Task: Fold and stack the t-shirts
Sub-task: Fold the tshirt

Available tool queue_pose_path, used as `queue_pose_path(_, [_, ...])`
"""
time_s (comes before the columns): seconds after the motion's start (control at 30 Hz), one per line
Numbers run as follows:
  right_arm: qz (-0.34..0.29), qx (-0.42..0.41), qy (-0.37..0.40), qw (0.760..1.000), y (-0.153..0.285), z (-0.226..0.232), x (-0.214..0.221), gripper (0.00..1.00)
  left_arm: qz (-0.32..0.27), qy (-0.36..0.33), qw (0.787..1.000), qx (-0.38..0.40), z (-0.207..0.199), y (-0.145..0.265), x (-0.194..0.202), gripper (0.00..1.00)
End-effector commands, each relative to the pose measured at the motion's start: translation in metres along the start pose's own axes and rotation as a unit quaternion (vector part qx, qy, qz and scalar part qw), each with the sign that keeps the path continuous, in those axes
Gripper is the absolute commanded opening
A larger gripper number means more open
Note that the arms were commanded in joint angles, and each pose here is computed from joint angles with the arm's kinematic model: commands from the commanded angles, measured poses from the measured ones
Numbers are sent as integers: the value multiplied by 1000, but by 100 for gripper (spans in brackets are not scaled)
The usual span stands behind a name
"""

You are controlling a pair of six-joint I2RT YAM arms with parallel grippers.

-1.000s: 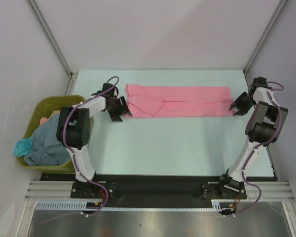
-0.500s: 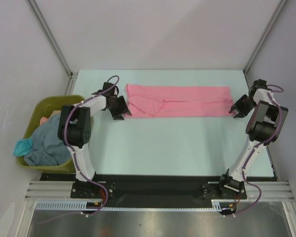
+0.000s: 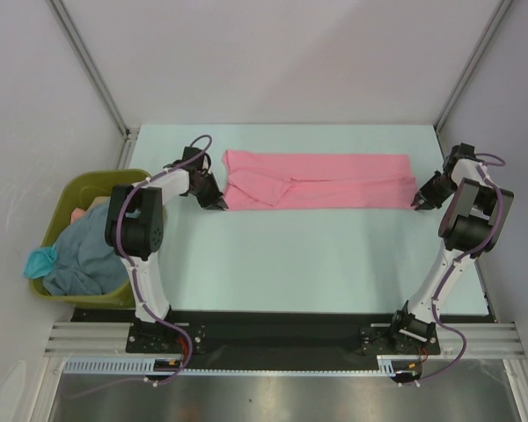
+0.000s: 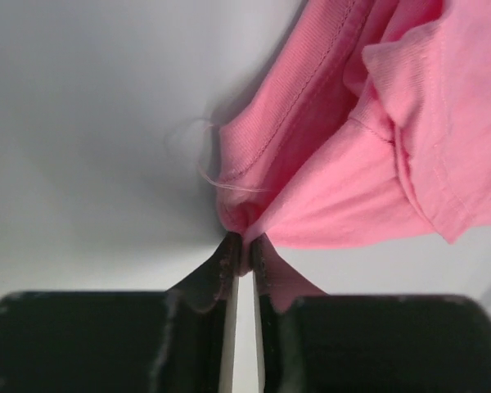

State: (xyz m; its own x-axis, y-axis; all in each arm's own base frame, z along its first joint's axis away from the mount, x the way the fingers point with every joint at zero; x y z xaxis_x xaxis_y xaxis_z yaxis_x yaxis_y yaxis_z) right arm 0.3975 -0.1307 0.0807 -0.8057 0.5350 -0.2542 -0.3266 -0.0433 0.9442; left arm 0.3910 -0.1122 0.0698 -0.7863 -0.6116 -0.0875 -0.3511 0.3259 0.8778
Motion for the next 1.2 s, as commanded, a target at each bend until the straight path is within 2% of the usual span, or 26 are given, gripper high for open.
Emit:
queue_pose_path(0.0, [-4,20,6,1000,1,-7,0,22,-5,-7,1000,-29,12,-10,-5,6])
queue_pose_path(0.03, [-7,37,9,999,2,-11,-1,14,-6,-6,999,-40,15,-9,-6,0])
queue_pose_path(0.07, [-9,51,16,999,6,-14,0,0,-9,-7,999,-43,14,-8,-7,0])
queue_pose_path(0.17, [-9,118,48,992,6,-30,8,0,-15,-4,999,-49,19,-5,-12,1])
queue_pose_path(0.4, [23,141,60,988,-2,-40,47,0,-20,-2,998,-59,26,-1,-21,0])
queue_pose_path(0.63, [42,115,16,992,14,-39,91,0,-30,-18,997,-76,27,3,-27,0])
queue_pose_path(0.83, [78,69,-67,992,23,-27,152,0,-55,-28,993,-98,28,10,-39,0])
queue_pose_path(1.0, [49,30,-114,992,48,-18,178,0,-82,-50,988,-117,23,27,-52,1])
queue_pose_path(1.17, [49,1,-107,993,66,-5,201,0,-124,-72,976,-162,32,44,-68,0])
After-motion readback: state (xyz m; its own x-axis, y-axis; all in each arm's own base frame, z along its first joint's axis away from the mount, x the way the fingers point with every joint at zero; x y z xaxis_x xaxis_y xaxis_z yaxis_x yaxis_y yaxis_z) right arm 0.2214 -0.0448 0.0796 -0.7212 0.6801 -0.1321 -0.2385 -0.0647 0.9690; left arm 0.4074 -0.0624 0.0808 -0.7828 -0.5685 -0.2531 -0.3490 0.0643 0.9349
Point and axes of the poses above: each gripper's point midway between its finger pads, its own y axis back along the fingers, its own z axis along the line the jaws close on, x = y × z, the point moved 6 cm from there along y, back along the fingers, and after that the axes turned 15 degrees about y, right-handed, at the moved point
